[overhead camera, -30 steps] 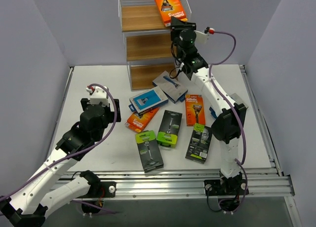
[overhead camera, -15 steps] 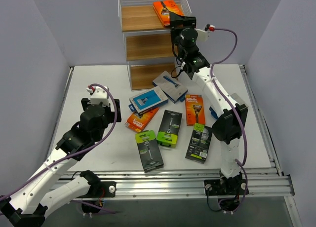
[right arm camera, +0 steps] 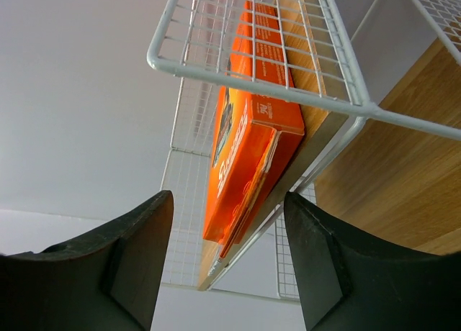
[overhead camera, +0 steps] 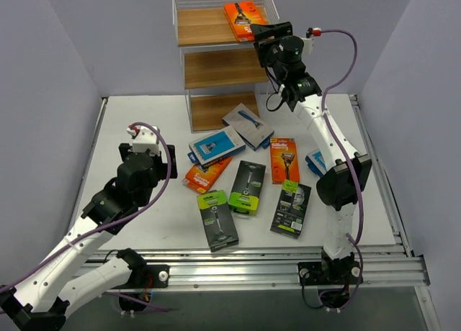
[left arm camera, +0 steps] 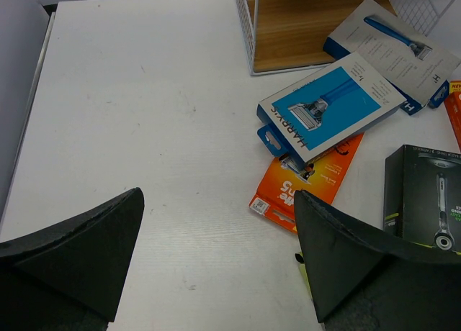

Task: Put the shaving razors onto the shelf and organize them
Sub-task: Place the shaving razor onto shelf

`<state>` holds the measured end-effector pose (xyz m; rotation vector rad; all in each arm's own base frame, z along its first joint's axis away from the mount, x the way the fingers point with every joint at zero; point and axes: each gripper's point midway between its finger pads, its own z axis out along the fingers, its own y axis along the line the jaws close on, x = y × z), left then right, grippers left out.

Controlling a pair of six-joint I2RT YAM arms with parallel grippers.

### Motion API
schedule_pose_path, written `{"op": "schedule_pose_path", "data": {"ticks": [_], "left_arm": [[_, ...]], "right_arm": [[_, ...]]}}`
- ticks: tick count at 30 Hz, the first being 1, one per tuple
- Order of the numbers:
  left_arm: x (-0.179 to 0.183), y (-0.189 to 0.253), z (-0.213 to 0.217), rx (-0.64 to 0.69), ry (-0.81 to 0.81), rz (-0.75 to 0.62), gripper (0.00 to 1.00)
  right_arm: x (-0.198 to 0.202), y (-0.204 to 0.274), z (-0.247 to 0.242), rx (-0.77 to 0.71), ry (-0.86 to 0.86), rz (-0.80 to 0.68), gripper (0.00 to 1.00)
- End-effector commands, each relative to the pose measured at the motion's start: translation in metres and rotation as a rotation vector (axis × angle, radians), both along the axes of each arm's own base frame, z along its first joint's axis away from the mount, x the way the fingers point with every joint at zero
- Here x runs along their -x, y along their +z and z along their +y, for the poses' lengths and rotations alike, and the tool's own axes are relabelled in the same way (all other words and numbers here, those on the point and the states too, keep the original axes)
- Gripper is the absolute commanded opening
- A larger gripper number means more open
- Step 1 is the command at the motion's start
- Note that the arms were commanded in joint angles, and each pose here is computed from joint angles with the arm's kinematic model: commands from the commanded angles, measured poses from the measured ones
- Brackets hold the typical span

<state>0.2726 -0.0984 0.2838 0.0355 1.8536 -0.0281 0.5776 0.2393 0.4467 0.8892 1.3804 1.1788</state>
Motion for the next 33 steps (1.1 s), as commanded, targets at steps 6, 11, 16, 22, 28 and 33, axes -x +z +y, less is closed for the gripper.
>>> {"op": "schedule_pose_path", "data": {"ticks": [6, 11, 16, 22, 28, 33], "left_arm": [[-0.003, 0.010, -0.004, 0.018, -0.011, -0.027, 0.94], [-0.003, 0.011, -0.004, 0.019, -0.010, -0.028, 0.94], [-0.003, 0.009, -0.004, 0.014, -0.012, -0.023, 0.94], [-0.004, 0.008, -0.006, 0.012, -0.014, -0.018, 0.94], [-0.004, 0.007, -0.006, 0.010, -0.015, -0.017, 0.94], [-0.004, 0.007, -0.005, 0.007, -0.014, -0.016, 0.94]], "right_arm": [[0.028, 0.047, 0.000, -0.002, 0.086, -0.096, 0.51], [0.030, 0.044, 0.002, -0.010, 0.112, -0.090, 0.41], [0.030, 0.038, 0.006, -0.022, 0.149, -0.082, 0.33], [0.031, 0.037, 0.004, -0.032, 0.159, -0.085, 0.19], [0.031, 0.043, 0.002, -0.086, 0.183, -0.114, 0.00], [0.028, 0.043, 0.003, -0.128, 0.193, -0.122, 0.00]]}}
